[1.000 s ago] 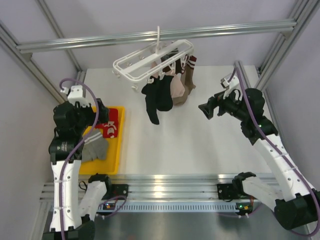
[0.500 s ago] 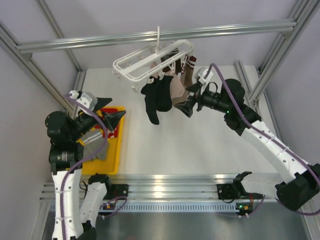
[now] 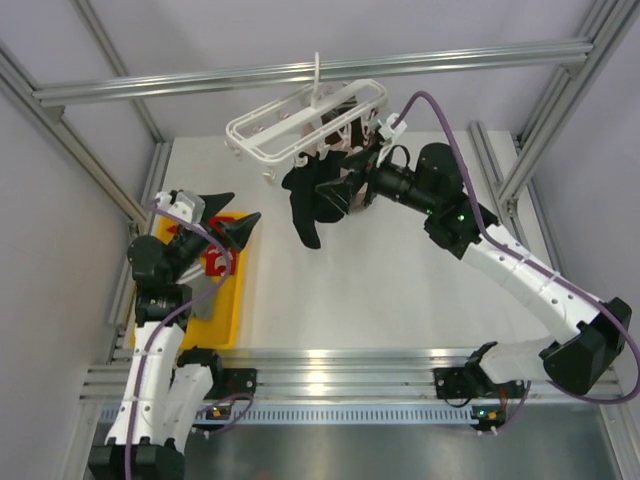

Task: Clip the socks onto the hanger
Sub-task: Open the clamp at the hanger.

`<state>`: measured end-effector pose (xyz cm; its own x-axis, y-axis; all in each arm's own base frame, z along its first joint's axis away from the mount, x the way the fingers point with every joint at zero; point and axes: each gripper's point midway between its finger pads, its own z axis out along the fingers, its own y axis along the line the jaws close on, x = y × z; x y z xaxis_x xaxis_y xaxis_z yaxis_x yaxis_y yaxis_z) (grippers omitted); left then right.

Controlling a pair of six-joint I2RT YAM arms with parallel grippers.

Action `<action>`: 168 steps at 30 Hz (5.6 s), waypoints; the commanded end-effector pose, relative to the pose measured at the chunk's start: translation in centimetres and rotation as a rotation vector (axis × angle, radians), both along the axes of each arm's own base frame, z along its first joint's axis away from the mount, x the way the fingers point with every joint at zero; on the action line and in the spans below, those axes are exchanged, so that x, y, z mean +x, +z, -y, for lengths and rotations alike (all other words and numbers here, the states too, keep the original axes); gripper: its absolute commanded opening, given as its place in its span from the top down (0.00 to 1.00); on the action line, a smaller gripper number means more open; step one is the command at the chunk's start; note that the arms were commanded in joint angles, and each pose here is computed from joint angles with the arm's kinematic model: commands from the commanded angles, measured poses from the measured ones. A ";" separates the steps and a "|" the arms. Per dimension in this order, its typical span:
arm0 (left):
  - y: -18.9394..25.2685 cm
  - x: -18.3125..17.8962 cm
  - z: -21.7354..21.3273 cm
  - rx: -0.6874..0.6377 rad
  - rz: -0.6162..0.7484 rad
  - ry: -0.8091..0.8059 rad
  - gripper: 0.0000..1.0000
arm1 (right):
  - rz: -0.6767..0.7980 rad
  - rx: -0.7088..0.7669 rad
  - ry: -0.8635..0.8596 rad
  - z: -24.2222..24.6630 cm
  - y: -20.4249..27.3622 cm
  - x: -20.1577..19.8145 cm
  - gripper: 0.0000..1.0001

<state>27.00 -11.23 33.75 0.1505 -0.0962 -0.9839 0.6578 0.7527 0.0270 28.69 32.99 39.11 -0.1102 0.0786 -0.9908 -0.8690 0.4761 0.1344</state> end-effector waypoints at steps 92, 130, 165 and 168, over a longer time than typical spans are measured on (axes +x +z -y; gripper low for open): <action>6.2 1.5 7.2 0.050 0.289 -0.069 0.95 | 0.443 0.433 0.048 -8.1 5.4 -2.9 0.44; 5.6 0.7 4.7 -0.051 0.090 0.053 0.43 | 0.178 0.527 0.036 -8.5 6.5 -0.4 1.00; 10.3 1.2 5.1 -0.086 0.188 -0.016 0.35 | -0.289 0.618 0.150 -8.7 6.6 -0.7 1.00; 10.7 1.7 5.3 -0.073 0.202 -0.018 0.43 | -0.292 0.614 0.155 -8.9 6.5 -0.8 1.00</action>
